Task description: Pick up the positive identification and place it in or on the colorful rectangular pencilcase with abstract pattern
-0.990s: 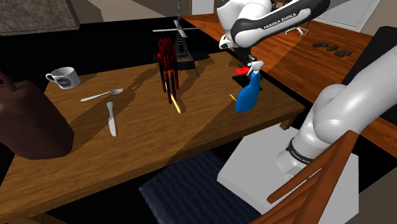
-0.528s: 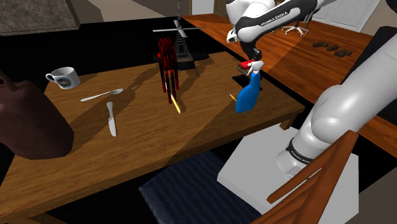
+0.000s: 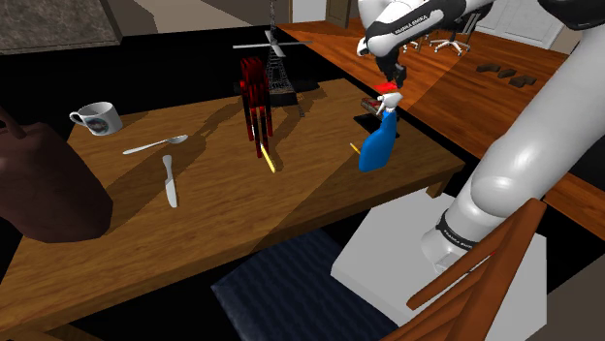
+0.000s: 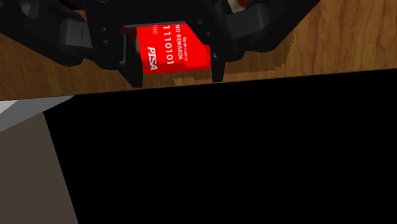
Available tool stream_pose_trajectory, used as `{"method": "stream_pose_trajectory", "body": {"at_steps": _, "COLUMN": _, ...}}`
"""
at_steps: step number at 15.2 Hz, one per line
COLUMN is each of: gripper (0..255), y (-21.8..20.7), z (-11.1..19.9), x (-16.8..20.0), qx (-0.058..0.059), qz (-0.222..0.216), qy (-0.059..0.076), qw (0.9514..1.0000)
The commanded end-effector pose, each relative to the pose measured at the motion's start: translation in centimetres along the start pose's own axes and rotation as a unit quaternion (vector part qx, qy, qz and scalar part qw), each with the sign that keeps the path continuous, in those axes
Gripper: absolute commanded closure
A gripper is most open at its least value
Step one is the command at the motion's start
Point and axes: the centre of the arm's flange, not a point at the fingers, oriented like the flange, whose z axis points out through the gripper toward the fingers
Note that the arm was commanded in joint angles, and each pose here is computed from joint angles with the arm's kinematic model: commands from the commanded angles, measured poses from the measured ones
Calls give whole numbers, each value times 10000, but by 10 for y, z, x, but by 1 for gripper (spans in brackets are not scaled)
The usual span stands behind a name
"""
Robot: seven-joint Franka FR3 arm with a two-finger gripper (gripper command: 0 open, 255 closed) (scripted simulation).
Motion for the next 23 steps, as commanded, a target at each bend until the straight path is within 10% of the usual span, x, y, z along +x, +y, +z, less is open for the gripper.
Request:
{"method": "stream_pose_trajectory", "body": {"at_steps": 1, "gripper": 255, "y": 3, "z": 9, "x": 2, "qx": -3, "qz": -4, "qy": -3, "qw": 10000}}
{"method": "stream_pose_trajectory", "body": {"at_steps": 22, "gripper": 255, "y": 3, "z": 67, "x": 41, "qx": -3, "qz": -4, "qy": -3, "qw": 10000}}
{"method": "stream_pose_trajectory", "body": {"at_steps": 23, "gripper": 0, "y": 3, "z": 67, "x": 41, "qx": -3, "qz": -4, "qy": -3, "qw": 10000}}
